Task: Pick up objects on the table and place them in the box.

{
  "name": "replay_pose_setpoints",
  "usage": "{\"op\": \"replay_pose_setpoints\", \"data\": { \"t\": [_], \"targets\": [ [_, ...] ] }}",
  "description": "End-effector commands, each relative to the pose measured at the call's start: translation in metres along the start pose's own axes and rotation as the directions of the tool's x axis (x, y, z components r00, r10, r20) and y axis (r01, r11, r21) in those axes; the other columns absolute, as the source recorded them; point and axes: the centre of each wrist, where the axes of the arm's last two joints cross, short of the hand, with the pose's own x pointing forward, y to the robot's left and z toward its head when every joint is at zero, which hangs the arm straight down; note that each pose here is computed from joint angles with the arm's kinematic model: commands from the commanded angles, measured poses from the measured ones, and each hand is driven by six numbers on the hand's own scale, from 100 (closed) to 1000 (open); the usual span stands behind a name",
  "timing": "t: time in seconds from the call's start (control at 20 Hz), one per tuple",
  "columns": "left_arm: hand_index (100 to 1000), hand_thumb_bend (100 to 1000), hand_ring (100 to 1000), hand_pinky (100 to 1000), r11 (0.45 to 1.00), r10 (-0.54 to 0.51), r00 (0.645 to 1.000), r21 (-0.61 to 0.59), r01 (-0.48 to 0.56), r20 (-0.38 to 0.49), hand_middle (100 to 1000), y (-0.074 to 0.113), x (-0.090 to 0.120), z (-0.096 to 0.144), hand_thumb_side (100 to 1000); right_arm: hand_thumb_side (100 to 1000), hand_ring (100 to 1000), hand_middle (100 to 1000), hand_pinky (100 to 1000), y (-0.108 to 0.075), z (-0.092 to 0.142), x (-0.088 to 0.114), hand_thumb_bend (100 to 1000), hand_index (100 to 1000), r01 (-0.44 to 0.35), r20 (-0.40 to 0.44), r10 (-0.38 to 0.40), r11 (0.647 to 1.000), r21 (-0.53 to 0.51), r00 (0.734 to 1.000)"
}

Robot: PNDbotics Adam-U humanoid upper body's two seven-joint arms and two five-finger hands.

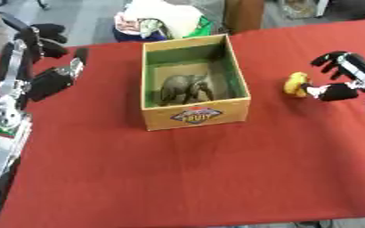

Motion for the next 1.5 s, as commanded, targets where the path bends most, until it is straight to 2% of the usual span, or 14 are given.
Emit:
{"op": "replay_pose_setpoints", "data": {
  "t": [0.05,0.3,0.55,0.7,0.85,0.95,1.1,1.25,1.35,1.5],
  "targets": [
    [746,398,586,655,1.0,-0.001,1.0,0.002,0.001,0.021,585,0.003,0.005,-0.003,199,268,738,752,639,-0.012,-0.004,0.005,329,799,-0.023,0.006,0.023,0.999,-0.022,1.0],
    [746,397,584,655,1.0,0.004,1.0,0.0,-0.004,0.021,583,0.002,0.004,-0.003,199,258,728,747,635,-0.005,-0.007,0.006,314,799,-0.031,0.0,0.031,0.999,0.008,1.0],
    [746,396,584,655,1.0,0.008,1.0,-0.001,-0.008,0.021,583,0.001,0.004,-0.002,199,182,716,736,631,0.004,-0.008,0.005,244,793,-0.043,-0.005,0.043,0.998,0.055,0.999],
    [746,396,584,655,1.0,0.009,1.0,-0.003,-0.009,0.02,583,0.001,0.004,-0.002,199,103,708,725,628,0.006,-0.008,0.004,184,784,-0.051,-0.009,0.052,0.996,0.066,0.999],
    [746,396,584,655,1.0,0.011,1.0,-0.005,-0.011,0.018,582,0.0,0.003,-0.002,200,100,689,698,625,0.008,-0.008,0.004,156,767,-0.065,-0.007,0.065,0.995,0.08,0.998],
    [746,396,583,654,1.0,0.011,1.0,-0.008,-0.011,0.015,582,-0.001,0.003,-0.001,199,100,642,635,605,0.008,-0.008,0.003,110,723,-0.069,-0.008,0.07,0.994,0.081,0.997],
    [746,396,583,654,1.0,0.012,1.0,-0.006,-0.012,0.014,582,-0.001,0.002,-0.001,198,100,558,486,562,0.006,-0.007,0.004,100,555,-0.08,-0.012,0.081,0.996,0.042,0.997],
    [746,389,583,655,1.0,0.012,1.0,-0.005,-0.012,0.015,582,0.0,0.002,-0.001,198,100,514,373,531,0.003,-0.007,0.005,100,431,-0.088,-0.005,0.087,0.996,-0.017,0.996],
    [746,385,583,656,1.0,0.011,1.0,-0.005,-0.011,0.015,582,0.0,0.002,-0.001,197,100,500,326,517,-0.002,-0.007,0.008,100,384,-0.088,0.008,0.089,0.995,-0.057,0.996],
    [746,381,583,657,1.0,0.01,1.0,-0.004,-0.01,0.014,582,0.0,0.002,-0.001,197,100,492,308,509,-0.016,-0.008,0.017,100,375,-0.08,0.047,0.086,0.99,-0.12,0.995]
  ]
}}
